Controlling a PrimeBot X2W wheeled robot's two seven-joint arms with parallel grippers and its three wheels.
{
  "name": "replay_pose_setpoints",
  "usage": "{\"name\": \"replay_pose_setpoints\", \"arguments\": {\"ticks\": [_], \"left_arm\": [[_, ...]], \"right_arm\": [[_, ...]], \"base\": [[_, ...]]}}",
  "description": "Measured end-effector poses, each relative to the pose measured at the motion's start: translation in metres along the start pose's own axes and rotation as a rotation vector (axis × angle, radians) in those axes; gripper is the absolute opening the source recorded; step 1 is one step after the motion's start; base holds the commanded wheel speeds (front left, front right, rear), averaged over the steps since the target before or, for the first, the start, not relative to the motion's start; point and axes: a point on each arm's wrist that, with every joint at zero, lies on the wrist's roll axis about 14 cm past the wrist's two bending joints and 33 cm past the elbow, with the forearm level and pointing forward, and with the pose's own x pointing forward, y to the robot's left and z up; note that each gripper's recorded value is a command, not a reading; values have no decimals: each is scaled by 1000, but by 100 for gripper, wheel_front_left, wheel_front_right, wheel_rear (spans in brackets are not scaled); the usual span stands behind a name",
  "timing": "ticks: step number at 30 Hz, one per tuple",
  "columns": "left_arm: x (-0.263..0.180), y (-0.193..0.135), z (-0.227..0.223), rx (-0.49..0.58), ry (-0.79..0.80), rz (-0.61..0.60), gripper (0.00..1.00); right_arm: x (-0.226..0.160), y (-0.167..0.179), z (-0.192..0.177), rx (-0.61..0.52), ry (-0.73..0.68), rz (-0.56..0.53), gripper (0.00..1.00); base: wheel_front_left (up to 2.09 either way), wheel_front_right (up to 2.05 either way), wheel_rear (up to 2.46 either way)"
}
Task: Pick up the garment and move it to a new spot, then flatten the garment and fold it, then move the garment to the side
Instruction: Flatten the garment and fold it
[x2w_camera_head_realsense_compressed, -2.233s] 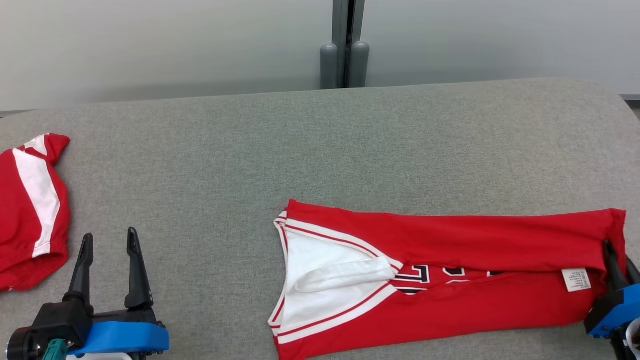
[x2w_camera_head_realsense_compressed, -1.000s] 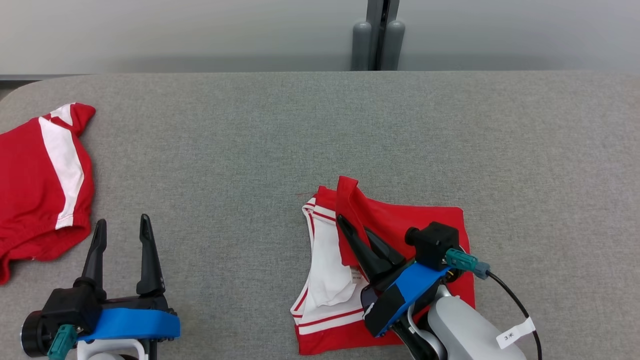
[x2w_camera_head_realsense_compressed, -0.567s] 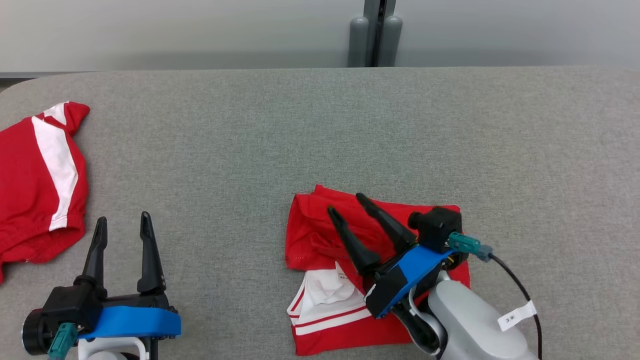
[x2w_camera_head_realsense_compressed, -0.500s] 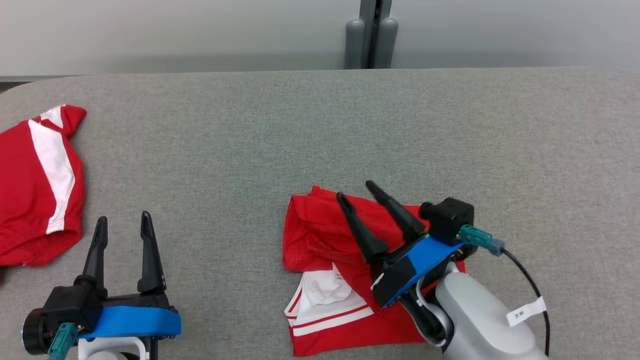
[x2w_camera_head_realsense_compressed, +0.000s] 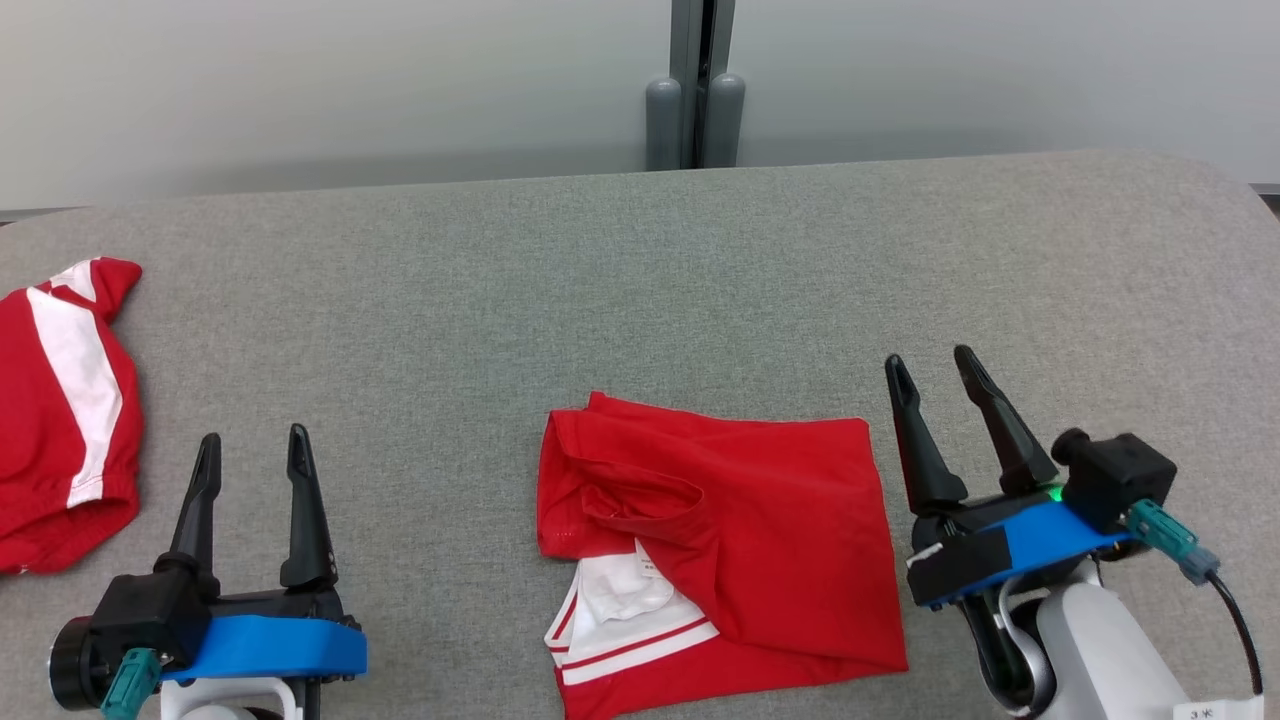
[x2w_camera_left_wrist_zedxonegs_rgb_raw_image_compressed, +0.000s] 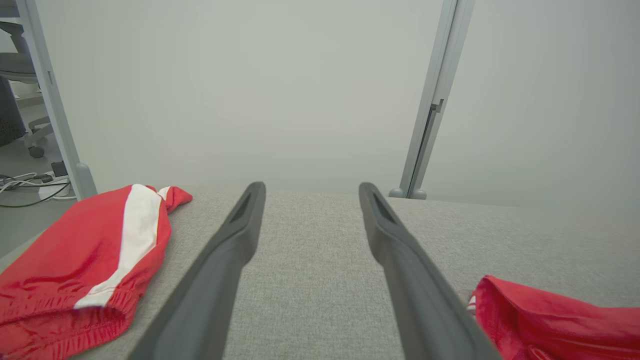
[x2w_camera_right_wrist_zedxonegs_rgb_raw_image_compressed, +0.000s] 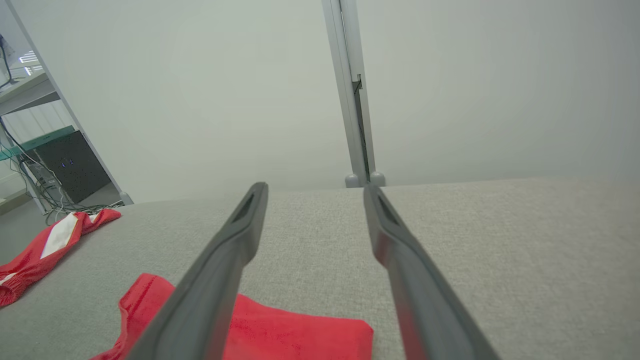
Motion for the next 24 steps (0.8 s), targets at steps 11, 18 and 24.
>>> {"name": "replay_pose_setpoints", "arguments": {"ticks": [11, 18, 24], "left_arm": [[-5, 2, -1, 1, 4, 5, 100], [-9, 7, -2, 5, 10, 20, 100], [-12, 14, -3, 9, 14, 42, 100]], "right_arm": [[-28, -23, -15, -25, 43, -81, 100], [-20, -14, -28, -34, 82, -43, 0], [-5, 13, -48, -42, 147, 48, 0]], "base": [[0, 0, 0], [0, 0, 0], [0, 0, 0]]}}
